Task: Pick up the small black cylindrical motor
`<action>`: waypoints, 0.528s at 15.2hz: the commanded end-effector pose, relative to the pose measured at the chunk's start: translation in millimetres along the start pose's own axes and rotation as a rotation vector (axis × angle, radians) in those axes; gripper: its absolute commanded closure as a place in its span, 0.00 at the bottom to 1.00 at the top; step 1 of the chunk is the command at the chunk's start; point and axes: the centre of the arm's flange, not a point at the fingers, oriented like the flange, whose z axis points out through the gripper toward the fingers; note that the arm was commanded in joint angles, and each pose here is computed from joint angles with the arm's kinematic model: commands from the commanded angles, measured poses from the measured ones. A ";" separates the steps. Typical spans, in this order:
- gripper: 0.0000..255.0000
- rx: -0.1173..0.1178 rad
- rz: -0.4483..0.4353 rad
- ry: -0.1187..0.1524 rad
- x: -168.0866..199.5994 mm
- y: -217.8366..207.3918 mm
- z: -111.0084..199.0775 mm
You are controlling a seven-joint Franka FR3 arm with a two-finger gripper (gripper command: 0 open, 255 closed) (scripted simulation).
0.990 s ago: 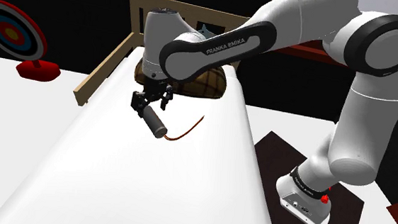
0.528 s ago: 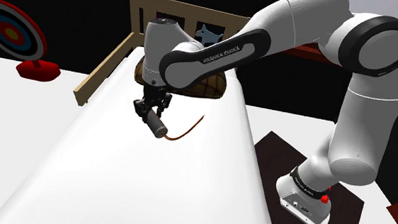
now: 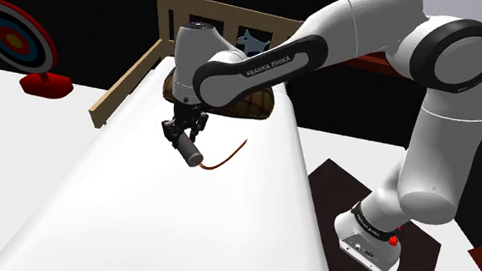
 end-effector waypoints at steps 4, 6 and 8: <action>1.00 0.000 -0.001 -0.001 -0.4 -2.6 -20.4; 1.00 0.000 -0.001 -0.001 -0.5 -3.6 -30.9; 1.00 0.000 -0.001 -0.001 -0.6 -4.7 -41.4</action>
